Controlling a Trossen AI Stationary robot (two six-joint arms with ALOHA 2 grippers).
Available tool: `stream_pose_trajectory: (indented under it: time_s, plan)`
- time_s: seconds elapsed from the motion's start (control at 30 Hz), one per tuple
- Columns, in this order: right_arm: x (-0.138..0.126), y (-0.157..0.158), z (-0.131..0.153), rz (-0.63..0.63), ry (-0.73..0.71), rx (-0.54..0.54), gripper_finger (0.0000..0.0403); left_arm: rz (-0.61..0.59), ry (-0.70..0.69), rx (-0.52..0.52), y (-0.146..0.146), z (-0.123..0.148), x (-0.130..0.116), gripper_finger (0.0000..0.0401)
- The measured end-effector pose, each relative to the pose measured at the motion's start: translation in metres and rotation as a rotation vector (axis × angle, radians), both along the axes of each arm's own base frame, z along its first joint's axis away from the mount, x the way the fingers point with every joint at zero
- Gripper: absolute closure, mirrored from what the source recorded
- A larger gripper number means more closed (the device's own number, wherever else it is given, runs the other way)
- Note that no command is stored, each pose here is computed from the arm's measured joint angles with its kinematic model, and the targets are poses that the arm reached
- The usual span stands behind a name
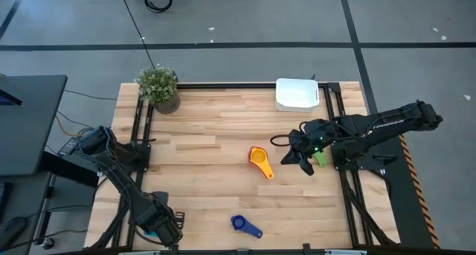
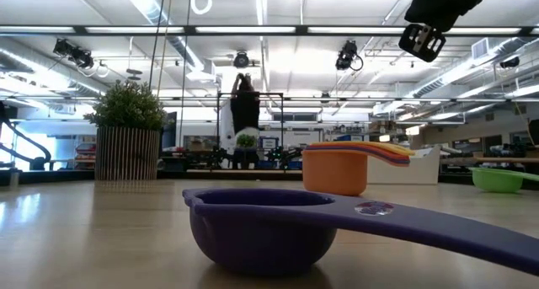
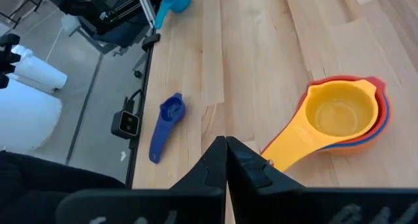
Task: Nest measuring cups in basket
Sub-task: Move the light blue measuring cup to the center of the table
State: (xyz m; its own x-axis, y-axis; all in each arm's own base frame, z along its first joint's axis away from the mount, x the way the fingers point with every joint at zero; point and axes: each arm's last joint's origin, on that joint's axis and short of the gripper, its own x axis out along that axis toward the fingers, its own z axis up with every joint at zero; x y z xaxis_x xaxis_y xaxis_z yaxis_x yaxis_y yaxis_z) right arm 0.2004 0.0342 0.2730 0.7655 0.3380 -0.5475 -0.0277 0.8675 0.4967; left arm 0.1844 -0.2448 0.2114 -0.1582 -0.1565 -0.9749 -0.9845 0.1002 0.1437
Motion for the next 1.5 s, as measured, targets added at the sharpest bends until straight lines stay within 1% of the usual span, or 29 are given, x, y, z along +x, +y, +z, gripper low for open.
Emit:
stream_pose_trajectory:
  time_s: [0.1, 0.2, 0.3, 0.53, 0.63, 0.73, 0.97, 1.17, 1.37, 1.5]
  plan:
    - [0.0, 0.0, 0.0, 0.0, 0.0, 0.0, 0.0394, -0.003, 0.002, -0.011, -0.001, 0.0, 0.0, 0.0391]
    - [0.0, 0.0, 0.0, -0.001, -0.001, 0.0, 0.0394, -0.023, -0.018, -0.035, -0.003, 0.0, 0.002, 0.0391]
    - [0.0, 0.0, 0.0, -0.002, -0.001, -0.001, 0.0394, -0.05, -0.022, -0.04, -0.003, 0.0, 0.001, 0.0368]
    - [0.0, 0.0, 0.0, -0.002, -0.003, -0.002, 0.0394, -0.043, -0.012, -0.033, -0.007, -0.001, -0.003, 0.03]
    - [0.0, 0.0, 0.0, -0.002, -0.003, -0.003, 0.0394, -0.03, 0.004, -0.02, -0.009, -0.007, -0.001, 0.028]
    - [0.0, 0.0, 0.0, -0.002, -0.003, -0.002, 0.0394, -0.014, 0.016, -0.007, -0.012, -0.016, 0.002, 0.027]
    - [0.0, 0.0, 0.0, 0.003, -0.003, -0.001, 0.0394, 0.008, 0.044, 0.027, -0.011, -0.023, 0.005, 0.0269]
    - [0.0, 0.0, 0.0, 0.003, -0.002, 0.002, 0.0394, 0.021, 0.1, 0.063, -0.013, -0.038, 0.006, 0.0269]
    - [0.0, 0.001, 0.0, 0.019, -0.001, 0.013, 0.0394, 0.027, 0.119, 0.082, -0.017, -0.055, 0.011, 0.0269]
    - [0.0, 0.001, 0.0, 0.02, -0.001, 0.013, 0.0394, 0.026, 0.132, 0.091, -0.018, -0.059, 0.011, 0.0272]
